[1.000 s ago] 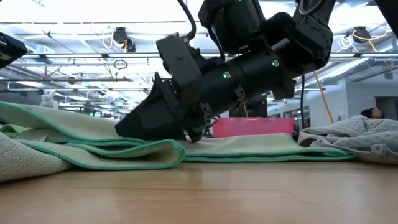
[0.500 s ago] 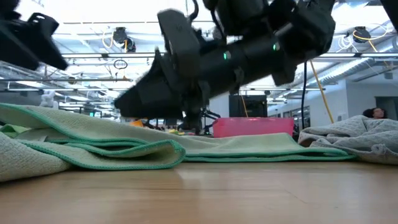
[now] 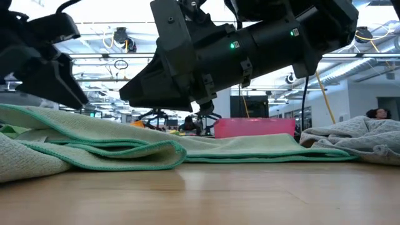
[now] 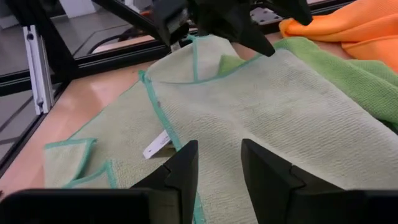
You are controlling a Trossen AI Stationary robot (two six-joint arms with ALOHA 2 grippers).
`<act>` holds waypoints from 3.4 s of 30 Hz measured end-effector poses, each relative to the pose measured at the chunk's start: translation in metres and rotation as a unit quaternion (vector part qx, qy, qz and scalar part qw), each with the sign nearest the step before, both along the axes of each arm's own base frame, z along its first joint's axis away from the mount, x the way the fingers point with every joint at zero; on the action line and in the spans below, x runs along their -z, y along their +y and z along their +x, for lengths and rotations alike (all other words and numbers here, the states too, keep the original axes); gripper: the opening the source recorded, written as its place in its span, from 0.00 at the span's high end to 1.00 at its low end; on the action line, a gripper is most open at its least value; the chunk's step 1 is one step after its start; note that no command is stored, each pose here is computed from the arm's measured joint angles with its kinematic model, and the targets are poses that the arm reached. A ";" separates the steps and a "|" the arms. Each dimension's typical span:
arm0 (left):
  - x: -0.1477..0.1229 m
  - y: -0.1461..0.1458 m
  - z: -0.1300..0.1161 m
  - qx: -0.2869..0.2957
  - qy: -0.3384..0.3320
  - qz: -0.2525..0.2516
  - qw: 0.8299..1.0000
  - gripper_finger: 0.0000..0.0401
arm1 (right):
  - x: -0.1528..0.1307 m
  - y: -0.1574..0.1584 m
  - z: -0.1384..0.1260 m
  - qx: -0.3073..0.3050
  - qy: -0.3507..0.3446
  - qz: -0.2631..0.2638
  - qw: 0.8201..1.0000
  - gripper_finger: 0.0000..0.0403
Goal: Fold microfiber towels
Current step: Fold the right light green microfiber cloth
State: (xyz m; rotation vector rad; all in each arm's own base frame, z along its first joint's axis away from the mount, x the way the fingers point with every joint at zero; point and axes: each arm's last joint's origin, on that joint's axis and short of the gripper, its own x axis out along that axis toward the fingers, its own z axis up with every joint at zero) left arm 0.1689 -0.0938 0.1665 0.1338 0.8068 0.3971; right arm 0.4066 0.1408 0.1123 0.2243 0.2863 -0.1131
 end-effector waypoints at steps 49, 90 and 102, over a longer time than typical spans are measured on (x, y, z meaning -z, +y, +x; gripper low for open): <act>0.004 0.052 0.009 0.050 0.047 -0.167 0.983 0.58 | 0.012 0.060 -0.032 -0.084 0.063 -0.038 0.994 0.90; -0.032 0.030 0.021 0.132 0.001 -0.126 0.983 0.98 | -0.052 -0.079 0.053 -0.073 0.026 -0.035 0.996 0.54; -0.036 0.012 0.020 0.188 -0.022 -0.119 0.975 0.96 | -0.053 -0.102 0.056 -0.147 0.030 -0.054 0.987 0.56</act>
